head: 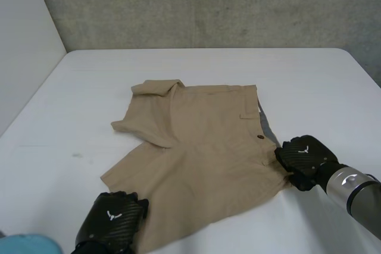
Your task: Fold the shorts.
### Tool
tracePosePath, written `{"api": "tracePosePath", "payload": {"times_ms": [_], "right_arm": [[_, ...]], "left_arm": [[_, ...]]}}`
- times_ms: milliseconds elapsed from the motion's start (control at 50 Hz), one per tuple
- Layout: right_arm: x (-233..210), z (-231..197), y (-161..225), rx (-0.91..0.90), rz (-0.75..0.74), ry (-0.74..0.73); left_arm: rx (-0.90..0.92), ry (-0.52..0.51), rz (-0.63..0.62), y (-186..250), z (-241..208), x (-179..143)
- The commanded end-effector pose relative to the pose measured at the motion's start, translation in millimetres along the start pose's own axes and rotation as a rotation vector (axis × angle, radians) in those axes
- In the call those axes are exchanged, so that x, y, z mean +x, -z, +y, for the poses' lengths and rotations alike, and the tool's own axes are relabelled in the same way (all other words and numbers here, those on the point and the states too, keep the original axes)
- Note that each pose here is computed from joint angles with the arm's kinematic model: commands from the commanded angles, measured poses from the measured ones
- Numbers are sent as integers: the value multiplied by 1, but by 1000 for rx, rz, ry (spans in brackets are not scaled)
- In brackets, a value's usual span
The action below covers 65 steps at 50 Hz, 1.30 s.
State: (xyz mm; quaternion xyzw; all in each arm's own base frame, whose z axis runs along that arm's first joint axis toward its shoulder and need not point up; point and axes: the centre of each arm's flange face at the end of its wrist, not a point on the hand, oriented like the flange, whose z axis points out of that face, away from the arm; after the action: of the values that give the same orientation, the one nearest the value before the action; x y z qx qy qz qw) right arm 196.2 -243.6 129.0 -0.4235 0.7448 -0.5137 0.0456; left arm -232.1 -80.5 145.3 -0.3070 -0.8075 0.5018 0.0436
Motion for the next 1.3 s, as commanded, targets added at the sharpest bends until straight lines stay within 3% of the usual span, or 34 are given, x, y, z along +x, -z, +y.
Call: {"api": "tracePosePath", "payload": {"times_ms": [20,260,280,360,680,960,1160,1300], "right_arm": [[-2,1,1,-4,-3,-3],[1,-4,5,-4,10,-3],[2,-6,6,0,15,-4],[5,-16,16,6,19,-33],[-5,-19,26,6,-59,-51],[-7,-6,3,46,-30,-14],[0,-11,-6,86,1,-7],[12,-55,24,199,88,28]], "left_arm": [[-25,6,-32,-27,8,-1],[91,-27,-77,-43,-17,-9],[153,-1,-120,-46,-38,-22],[178,27,-164,-53,-49,-38],[162,65,-111,-72,-56,-55],[176,76,-136,-83,-65,-63],[154,69,-124,-78,-65,-61],[162,70,-120,-42,-90,-68]]}}
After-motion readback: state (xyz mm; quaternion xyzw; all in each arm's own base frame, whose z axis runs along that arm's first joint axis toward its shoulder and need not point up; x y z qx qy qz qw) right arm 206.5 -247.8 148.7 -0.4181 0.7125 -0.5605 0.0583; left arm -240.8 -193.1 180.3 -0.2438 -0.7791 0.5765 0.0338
